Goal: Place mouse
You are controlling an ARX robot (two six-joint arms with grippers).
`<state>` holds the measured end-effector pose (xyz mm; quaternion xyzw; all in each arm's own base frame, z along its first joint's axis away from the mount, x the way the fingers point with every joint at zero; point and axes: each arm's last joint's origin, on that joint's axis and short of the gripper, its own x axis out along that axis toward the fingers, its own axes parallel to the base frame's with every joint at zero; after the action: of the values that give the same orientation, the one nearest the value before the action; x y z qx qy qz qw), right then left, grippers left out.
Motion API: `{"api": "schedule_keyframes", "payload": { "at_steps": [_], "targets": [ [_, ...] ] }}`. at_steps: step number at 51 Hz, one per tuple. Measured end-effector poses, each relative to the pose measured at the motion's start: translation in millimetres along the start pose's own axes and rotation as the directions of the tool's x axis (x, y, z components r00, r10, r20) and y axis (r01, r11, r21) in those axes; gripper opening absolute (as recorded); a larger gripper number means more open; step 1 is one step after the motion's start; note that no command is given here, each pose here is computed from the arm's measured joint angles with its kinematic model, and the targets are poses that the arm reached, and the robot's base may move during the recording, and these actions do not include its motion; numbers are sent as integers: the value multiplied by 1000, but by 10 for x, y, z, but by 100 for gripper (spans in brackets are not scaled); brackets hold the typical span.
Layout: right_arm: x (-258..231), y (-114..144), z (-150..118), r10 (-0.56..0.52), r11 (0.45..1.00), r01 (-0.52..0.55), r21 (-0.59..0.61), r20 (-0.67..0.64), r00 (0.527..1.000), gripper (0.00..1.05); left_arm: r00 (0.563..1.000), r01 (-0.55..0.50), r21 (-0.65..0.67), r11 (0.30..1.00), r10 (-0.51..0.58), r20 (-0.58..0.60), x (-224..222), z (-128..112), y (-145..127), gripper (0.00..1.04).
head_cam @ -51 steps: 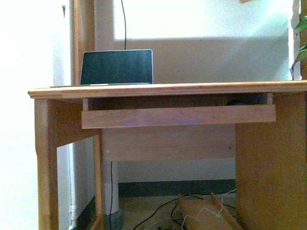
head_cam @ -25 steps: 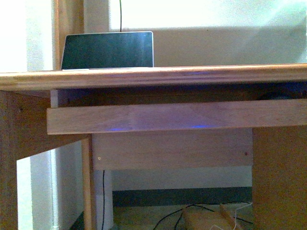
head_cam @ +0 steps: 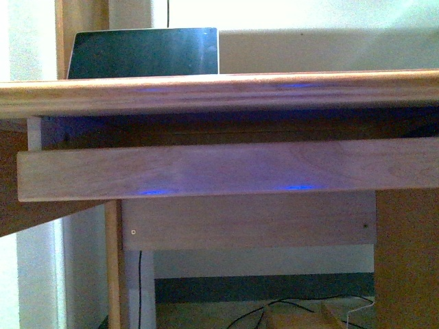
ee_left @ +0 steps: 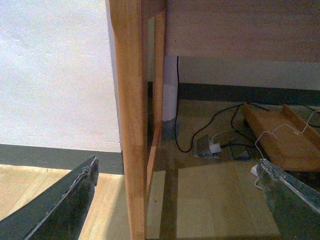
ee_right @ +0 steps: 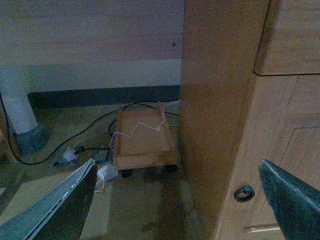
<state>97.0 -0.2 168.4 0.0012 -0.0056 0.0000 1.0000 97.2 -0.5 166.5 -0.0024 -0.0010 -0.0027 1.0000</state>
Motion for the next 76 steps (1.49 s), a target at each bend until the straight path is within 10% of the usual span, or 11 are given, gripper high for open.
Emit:
{"api": "schedule_keyframes", "payload": {
  "at_steps": [52,62,76],
  "targets": [
    [0,0,0,0,1000,0,0,0,1000,97,1000,0,0,1000,0,0,0,0,0,97],
    [0,0,0,0,1000,0,0,0,1000,97,939,-10,-197,980,-59,-338,122,-86,-31,97],
    [0,0,0,0,1000,0,0,0,1000,97,907,223,126,967,-158,-389,647,128,-48,97]
  ]
}}
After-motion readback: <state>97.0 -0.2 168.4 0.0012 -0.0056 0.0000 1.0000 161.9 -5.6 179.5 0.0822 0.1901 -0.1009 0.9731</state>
